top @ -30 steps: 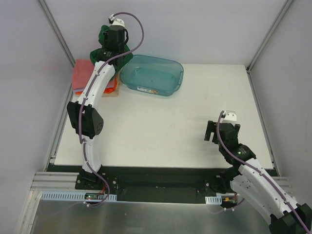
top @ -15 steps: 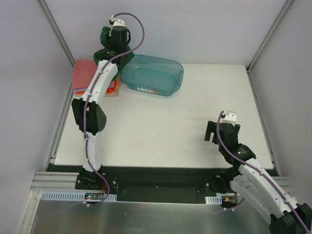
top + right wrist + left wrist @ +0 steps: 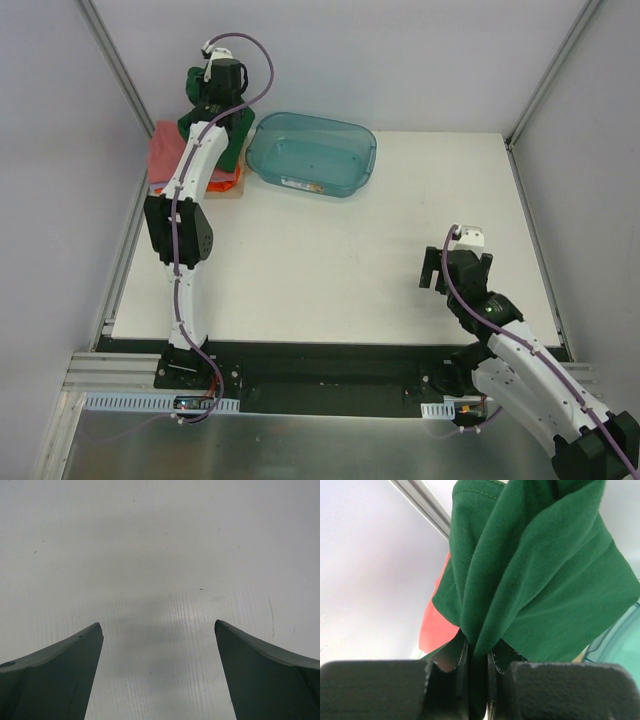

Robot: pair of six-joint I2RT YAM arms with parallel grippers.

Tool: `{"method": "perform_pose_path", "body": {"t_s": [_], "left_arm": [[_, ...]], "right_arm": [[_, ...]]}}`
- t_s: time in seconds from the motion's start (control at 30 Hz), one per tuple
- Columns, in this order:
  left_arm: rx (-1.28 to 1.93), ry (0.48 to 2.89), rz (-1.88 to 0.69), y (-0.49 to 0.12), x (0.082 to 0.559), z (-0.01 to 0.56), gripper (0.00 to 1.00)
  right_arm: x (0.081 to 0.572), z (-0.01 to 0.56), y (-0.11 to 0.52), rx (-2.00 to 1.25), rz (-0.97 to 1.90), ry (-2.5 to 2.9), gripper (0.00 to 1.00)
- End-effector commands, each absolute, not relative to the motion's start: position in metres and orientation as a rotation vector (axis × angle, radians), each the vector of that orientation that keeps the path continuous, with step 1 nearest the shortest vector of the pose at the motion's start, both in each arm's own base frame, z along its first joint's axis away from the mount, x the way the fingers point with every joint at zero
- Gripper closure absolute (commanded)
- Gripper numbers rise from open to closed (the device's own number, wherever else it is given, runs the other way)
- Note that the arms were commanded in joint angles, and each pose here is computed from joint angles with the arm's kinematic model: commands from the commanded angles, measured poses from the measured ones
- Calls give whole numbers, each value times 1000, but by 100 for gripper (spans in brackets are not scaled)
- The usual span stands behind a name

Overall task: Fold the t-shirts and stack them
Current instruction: Put the neatly folded tshirt into the corner of the board with the left arm

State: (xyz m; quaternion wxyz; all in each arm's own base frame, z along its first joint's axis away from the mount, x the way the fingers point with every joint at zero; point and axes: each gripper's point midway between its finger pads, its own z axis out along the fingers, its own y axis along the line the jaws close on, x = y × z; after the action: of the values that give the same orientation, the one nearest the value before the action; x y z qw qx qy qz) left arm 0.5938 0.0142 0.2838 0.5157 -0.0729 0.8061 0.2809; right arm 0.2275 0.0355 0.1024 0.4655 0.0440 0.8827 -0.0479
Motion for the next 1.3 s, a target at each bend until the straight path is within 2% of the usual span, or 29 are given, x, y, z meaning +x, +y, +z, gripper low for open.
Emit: {"method": "perform_pose_path", "body": {"t_s": [0.0,0.3,0.43,0.67,0.73,0.77,0.9,1.0,1.1,1.13,1.27], "left_arm": [[-280,1884,649,36,600,294,100],[-255,1964,615,67,611,258,100],[-287,1975,680,88,612,247,100],[-294,2026,592,108,616,223,100],[-287,2028,584,107,618,221,86],[-260,2035,596,108,619,221,82],[-285,2011,670,131,612,233,77],[-310,1999,682,143,603,243,33],[-308,1979,654,139,591,264,6],[-319,1963,634,137,586,274,1],[-300,1939,500,116,568,301,1]], "right_arm": [[235,121,31,141,-140,2126,4],[236,120,29,143,-173,2135,4],[238,119,28,137,-193,2150,4],[239,118,29,129,-207,2167,4],[239,118,27,118,-223,2172,4],[237,118,25,117,-238,2176,4],[232,121,19,118,-276,2188,4],[231,122,19,115,-263,2186,4],[231,125,22,114,-238,2176,4],[230,125,21,115,-234,2174,4],[229,128,22,124,-208,2151,4]]}}
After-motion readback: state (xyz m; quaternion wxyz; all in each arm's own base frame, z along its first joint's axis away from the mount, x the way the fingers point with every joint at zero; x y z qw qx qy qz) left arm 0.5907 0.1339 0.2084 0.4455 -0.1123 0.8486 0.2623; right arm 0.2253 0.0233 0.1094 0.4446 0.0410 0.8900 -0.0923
